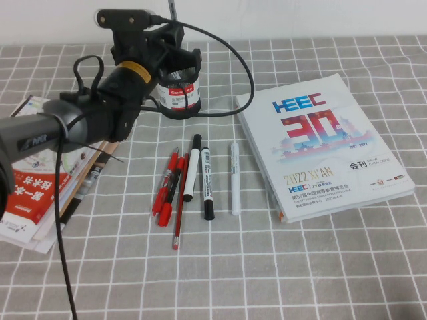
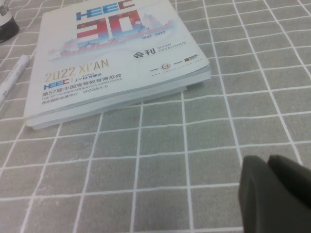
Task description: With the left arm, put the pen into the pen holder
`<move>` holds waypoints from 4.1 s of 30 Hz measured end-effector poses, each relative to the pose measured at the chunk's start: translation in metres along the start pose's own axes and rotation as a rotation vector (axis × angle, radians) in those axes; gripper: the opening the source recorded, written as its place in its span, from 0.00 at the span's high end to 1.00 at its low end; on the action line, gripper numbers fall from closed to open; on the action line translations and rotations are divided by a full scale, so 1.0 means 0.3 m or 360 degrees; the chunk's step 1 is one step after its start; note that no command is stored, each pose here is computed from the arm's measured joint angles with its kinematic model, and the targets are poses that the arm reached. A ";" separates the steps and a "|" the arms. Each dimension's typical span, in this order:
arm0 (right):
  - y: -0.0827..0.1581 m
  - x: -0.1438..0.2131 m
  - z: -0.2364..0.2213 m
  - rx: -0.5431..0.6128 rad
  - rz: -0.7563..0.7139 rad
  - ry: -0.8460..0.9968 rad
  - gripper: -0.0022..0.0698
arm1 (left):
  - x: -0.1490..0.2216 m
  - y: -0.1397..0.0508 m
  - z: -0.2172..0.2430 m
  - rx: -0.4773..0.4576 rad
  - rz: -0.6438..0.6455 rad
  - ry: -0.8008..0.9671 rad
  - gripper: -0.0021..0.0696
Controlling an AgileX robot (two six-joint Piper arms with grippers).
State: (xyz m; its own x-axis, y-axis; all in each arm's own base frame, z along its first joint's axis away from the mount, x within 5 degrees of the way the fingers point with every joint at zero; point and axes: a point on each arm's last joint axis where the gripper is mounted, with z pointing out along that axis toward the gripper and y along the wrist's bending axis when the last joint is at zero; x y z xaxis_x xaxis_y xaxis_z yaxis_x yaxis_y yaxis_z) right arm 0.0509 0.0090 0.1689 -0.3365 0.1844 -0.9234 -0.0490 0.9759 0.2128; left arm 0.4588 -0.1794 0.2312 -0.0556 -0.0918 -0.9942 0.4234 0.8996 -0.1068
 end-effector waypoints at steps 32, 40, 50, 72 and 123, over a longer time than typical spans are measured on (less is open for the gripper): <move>0.000 0.000 0.000 -0.0002 0.0005 0.0000 0.99 | 0.144 0.047 0.029 -0.0023 0.0001 0.0072 0.90; 0.000 0.000 0.000 -0.0002 0.0005 0.0000 0.99 | 0.144 0.049 0.029 -0.0030 0.0021 0.0072 0.78; 0.000 0.000 0.000 -0.0002 0.0005 0.0000 0.99 | 0.142 0.052 0.027 -0.0050 0.0034 0.0105 0.63; 0.000 0.000 0.000 -0.0002 0.0005 0.0000 0.99 | -0.465 -0.165 -0.509 0.0004 0.0273 0.0210 0.97; 0.001 0.000 0.000 -0.0005 0.0011 0.0000 0.99 | 0.008 -0.049 -1.408 -0.0409 0.0136 -0.0212 0.98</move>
State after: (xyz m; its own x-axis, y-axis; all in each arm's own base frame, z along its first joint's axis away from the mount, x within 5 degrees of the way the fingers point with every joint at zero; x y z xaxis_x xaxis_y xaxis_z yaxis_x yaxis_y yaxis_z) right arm 0.0508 0.0093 0.1689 -0.3369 0.1911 -0.9219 -0.0495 0.9742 0.2200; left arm 0.0704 -0.0124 0.2352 0.0964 -0.0508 -0.9940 0.1776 0.9836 -0.0330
